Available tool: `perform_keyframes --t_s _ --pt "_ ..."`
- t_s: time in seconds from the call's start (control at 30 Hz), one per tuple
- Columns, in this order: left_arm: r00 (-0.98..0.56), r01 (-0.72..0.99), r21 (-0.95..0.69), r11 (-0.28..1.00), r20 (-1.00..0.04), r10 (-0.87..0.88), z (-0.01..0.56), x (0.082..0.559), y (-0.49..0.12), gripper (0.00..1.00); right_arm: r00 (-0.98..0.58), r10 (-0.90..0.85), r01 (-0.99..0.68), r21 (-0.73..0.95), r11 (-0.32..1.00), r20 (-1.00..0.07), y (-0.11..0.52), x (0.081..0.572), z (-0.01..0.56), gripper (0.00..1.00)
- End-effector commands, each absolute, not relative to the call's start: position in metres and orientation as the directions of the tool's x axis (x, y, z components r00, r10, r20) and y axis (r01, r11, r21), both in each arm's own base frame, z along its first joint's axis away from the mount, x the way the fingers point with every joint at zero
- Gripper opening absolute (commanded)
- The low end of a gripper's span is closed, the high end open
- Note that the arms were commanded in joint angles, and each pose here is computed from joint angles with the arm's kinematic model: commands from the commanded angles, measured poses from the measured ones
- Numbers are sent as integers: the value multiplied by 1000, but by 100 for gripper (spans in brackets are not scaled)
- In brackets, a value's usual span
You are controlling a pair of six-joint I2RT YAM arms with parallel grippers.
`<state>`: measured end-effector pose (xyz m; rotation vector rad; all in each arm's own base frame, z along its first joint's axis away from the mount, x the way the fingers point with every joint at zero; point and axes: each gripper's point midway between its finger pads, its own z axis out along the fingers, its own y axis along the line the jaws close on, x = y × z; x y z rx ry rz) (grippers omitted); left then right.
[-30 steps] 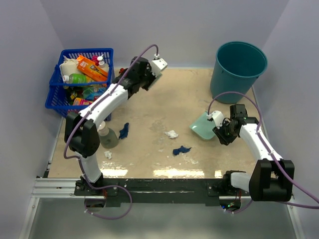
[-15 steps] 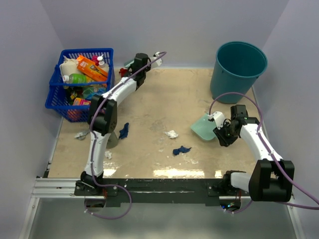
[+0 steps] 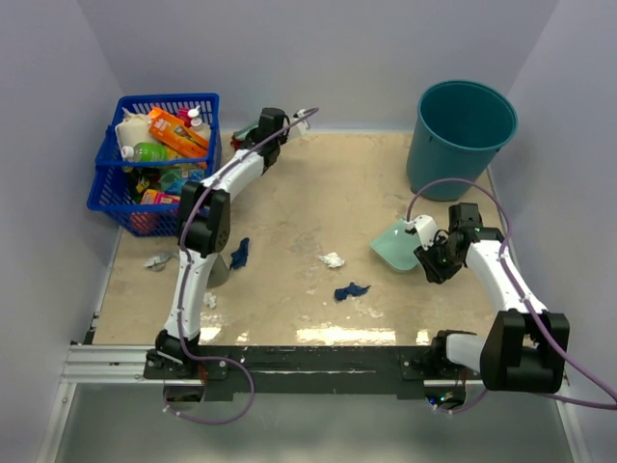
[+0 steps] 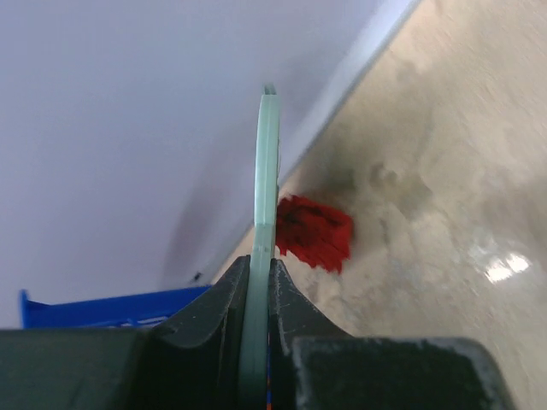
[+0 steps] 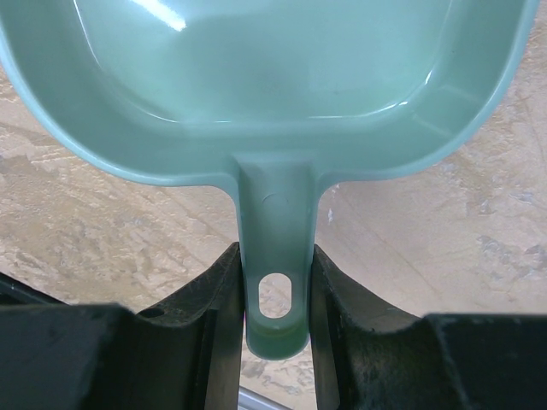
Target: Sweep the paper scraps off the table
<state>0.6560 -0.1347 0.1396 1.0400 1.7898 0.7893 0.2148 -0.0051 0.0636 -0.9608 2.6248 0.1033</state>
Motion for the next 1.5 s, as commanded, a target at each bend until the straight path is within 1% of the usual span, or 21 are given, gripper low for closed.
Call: perform_keyframes --t_s 0.0,0.13,0.2,0.27,0.3,0.37,0.4,0.43,0.53,0.57,0.77,0.8,0.83,0.9,1.0,1.07,1.13,1.23,1.37,1.4,1.47 --pt "-271 321 790 522 -452 850 171 630 -132 0 -693 -600 -636 -53 770 -400 -1 233 76 0" --pt "-327 382 736 560 -459 826 169 597 -134 0 -697 -604 -641 -42 766 -387 -1 239 74 0" --pt "-340 422 677 603 -498 798 179 574 -146 0 -690 -612 -647 -49 761 -386 -2 244 75 0" --pt "-375 490 568 662 -548 748 182 542 -157 0 -693 -613 -647 -48 761 -378 -3 249 73 0" --pt "-424 544 503 672 -527 737 167 520 -158 0 -691 -613 -647 -52 761 -383 -4 254 74 0" --pt "-478 596 320 737 -596 645 165 487 -181 0 -690 -613 -647 -53 761 -385 -4 261 72 0" --pt "-523 634 236 736 -570 633 148 460 -190 0 -693 -606 -641 -53 766 -391 -4 265 73 0" --pt "-512 702 122 701 -597 617 144 436 -214 0 -691 -607 -642 -51 765 -392 -3 268 73 0" --pt "-426 801 73 594 -628 652 156 379 -241 0 -695 -606 -643 -42 764 -385 -3 274 74 0" --pt "-391 820 62 569 -665 636 175 368 -245 0 -695 -608 -644 -43 764 -384 -4 275 74 0" --pt "-243 877 39 479 -824 512 249 340 -264 0 -699 -602 -642 -33 766 -385 -3 281 75 0" --pt "-191 901 42 431 -856 481 260 335 -272 0 -702 -599 -638 -32 769 -387 -2 282 75 0" --pt "-127 948 23 318 -889 440 270 316 -284 0 -703 -595 -634 -36 772 -390 -3 283 76 0" --pt "-59 977 21 212 -928 367 279 294 -294 0 -718 -582 -610 -55 790 -382 -7 285 79 0" --pt "-110 992 -88 90 -953 284 279 272 -309 0 -722 -569 -573 -122 811 -394 -17 293 90 0" --pt "-199 978 -209 -10 -942 270 275 265 -321 0 -733 -560 -551 -146 821 -385 -22 295 92 0" --pt "-305 931 -348 -107 -906 293 270 250 -325 0 -746 -551 -537 -151 830 -373 -25 294 92 0" --pt "-429 850 -500 -166 -840 333 251 238 -333 0 -763 -549 -522 -174 835 -341 -32 290 90 0" --pt "-465 828 -549 -115 -786 408 215 220 -343 0 -772 -547 -511 -195 837 -325 -38 289 91 0" --pt "-448 837 -532 -128 -801 397 212 218 -348 0 -772 -547 -511 -196 837 -323 -38 289 89 0" --pt "-515 796 -597 -99 -755 407 195 209 -348 0 -781 -537 -498 -200 844 -319 -40 291 87 0"
